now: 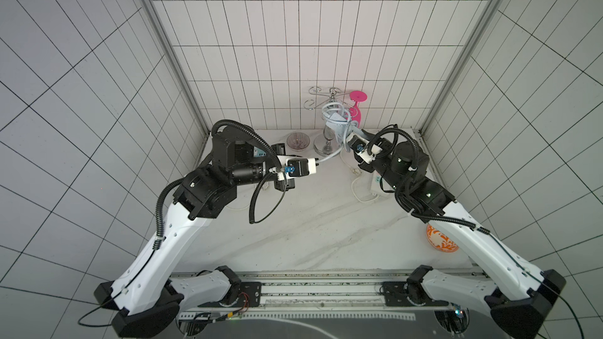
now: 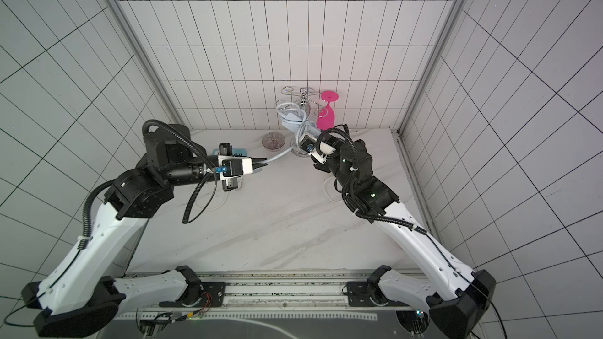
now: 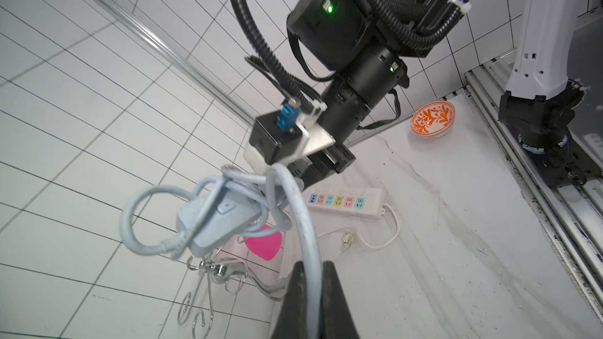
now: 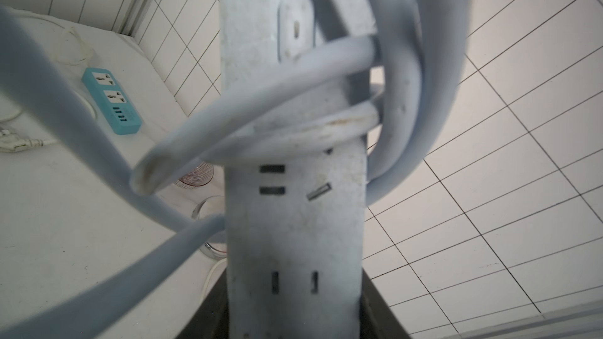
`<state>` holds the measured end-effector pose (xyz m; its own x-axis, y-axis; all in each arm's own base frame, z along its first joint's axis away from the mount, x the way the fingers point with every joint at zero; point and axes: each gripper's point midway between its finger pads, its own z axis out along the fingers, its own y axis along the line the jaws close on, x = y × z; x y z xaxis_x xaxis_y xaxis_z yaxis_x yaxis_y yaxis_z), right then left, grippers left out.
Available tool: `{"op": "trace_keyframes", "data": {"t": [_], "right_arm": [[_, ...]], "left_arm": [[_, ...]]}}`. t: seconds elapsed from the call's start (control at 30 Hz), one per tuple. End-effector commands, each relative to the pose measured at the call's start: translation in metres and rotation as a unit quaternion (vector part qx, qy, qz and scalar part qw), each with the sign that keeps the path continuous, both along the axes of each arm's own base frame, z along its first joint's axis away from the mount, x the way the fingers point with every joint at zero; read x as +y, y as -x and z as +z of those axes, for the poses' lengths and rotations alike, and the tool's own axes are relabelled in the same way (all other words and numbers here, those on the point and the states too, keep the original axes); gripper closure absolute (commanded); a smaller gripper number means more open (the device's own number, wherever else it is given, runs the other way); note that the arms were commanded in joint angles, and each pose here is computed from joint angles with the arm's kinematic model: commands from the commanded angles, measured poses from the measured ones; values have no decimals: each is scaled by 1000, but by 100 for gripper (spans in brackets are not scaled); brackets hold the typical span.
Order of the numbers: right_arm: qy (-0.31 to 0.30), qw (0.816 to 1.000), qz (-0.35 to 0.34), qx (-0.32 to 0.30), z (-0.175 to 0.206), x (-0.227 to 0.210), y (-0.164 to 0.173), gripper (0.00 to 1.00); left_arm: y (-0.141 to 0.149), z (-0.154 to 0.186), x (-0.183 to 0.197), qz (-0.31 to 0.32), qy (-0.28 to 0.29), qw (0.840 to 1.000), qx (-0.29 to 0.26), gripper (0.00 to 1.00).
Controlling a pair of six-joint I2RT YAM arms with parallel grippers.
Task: Wrap the cord around the power strip
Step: Wrap the power cord around the power strip.
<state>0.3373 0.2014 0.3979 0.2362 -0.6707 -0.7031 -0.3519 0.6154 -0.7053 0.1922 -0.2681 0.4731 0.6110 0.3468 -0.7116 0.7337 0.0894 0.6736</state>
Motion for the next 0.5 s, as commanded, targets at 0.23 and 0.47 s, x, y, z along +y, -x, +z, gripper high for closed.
{"op": "trace_keyframes", "data": {"t": [0.23,0.47], "right_arm": [[19,996,69,49,-28,27,19,100],[43,990,125,57,-46,37,49,100]], "left_arm": [[1,43,-14,-53,8,991,-120,100],[-28,46,-29,-42,-15,991,-127,100]]}}
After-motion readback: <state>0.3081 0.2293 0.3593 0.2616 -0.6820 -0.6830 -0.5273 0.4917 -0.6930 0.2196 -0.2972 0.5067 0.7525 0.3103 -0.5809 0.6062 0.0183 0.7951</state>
